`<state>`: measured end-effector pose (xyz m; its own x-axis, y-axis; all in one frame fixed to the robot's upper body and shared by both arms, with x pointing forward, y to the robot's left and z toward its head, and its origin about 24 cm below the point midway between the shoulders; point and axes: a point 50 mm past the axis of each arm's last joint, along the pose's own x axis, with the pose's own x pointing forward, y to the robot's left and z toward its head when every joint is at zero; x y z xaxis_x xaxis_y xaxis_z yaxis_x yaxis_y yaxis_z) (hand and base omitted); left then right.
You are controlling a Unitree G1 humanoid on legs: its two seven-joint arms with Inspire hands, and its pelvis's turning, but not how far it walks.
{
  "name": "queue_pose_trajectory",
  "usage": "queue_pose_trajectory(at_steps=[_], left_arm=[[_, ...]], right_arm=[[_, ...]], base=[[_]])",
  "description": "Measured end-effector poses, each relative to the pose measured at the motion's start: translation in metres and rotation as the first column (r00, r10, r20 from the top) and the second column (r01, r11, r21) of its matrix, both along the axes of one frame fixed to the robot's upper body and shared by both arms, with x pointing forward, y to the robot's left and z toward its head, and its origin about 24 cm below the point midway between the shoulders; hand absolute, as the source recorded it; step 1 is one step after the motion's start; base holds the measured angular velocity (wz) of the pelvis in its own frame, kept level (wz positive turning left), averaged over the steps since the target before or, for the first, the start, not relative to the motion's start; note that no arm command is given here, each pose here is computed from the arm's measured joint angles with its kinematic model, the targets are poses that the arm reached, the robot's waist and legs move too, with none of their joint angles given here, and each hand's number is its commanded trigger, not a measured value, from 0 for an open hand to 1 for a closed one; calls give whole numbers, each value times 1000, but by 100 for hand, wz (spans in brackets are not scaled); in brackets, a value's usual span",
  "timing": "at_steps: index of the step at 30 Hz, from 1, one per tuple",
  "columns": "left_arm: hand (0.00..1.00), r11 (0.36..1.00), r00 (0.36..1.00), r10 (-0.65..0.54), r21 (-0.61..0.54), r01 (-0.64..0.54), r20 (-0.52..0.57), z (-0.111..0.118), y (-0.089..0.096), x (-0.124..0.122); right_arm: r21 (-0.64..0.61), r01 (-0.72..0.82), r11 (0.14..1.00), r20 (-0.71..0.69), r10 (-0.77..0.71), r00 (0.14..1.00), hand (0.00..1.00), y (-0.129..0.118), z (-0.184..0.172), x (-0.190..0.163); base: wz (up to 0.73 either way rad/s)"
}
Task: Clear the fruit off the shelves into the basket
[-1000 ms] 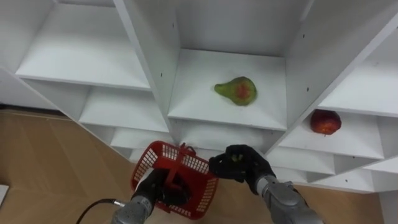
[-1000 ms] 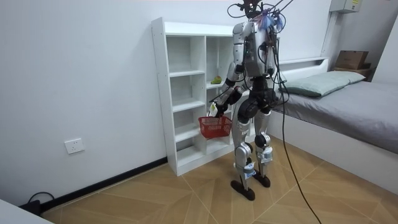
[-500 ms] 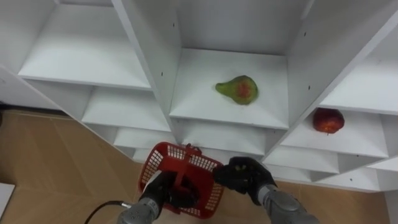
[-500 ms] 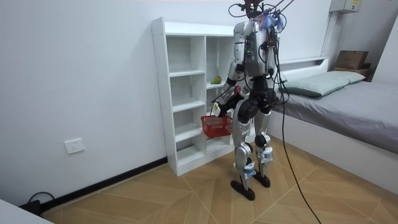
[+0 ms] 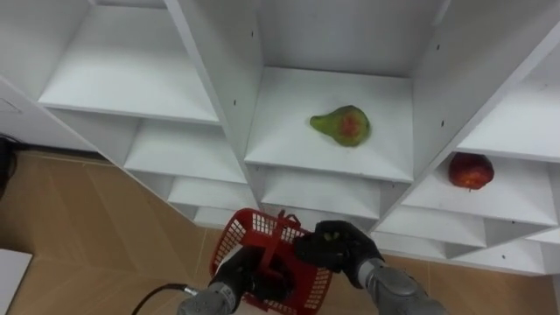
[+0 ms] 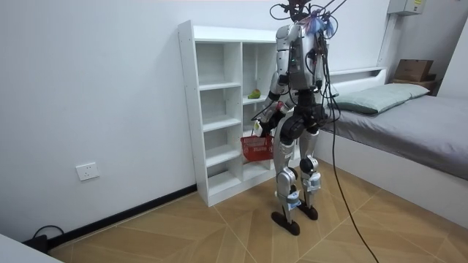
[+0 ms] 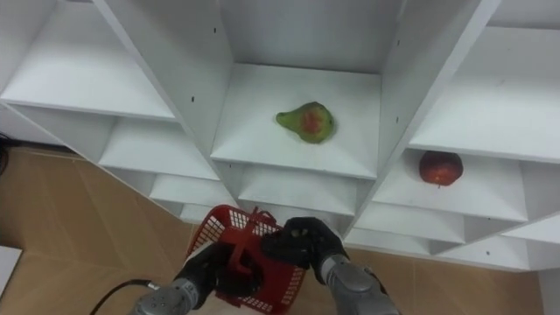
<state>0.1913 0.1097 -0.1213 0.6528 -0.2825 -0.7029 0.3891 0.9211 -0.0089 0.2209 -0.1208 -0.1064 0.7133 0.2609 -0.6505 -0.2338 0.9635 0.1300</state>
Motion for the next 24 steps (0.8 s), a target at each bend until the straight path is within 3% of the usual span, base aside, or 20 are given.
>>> queue_pose_trajectory(at_steps=[8,9,10,13,14,15,24], left_arm=[[100,1000,1000,-21,-20,21,-3,1,-5,0],[100,1000,1000,-23,-21,23,-2,1,-5,1],[100,999,1000,-24,-22,24,-1,1,-5,1],[100,999,1000,-27,-23,26,0,2,-5,1],[100,999,1000,-27,-23,27,0,2,-5,1],[100,999,1000,-25,-24,25,-1,2,-5,2],[100,995,999,37,-95,-39,-19,3,-6,4]], right_arm=[[2,-2,1000,0,2,1000,100,0,0,0],[6,-6,1000,0,6,1000,75,1,0,0],[8,-8,1000,1,8,1000,57,1,0,0],[15,-17,1000,1,17,1000,47,1,1,1],[16,-18,1000,1,18,1000,15,2,1,1],[18,-18,1000,-1,18,1000,0,2,1,2],[42,-4,999,-19,5,1000,0,4,1,4]], base=[[0],[0],[0],[0],[0],[0],[0]])
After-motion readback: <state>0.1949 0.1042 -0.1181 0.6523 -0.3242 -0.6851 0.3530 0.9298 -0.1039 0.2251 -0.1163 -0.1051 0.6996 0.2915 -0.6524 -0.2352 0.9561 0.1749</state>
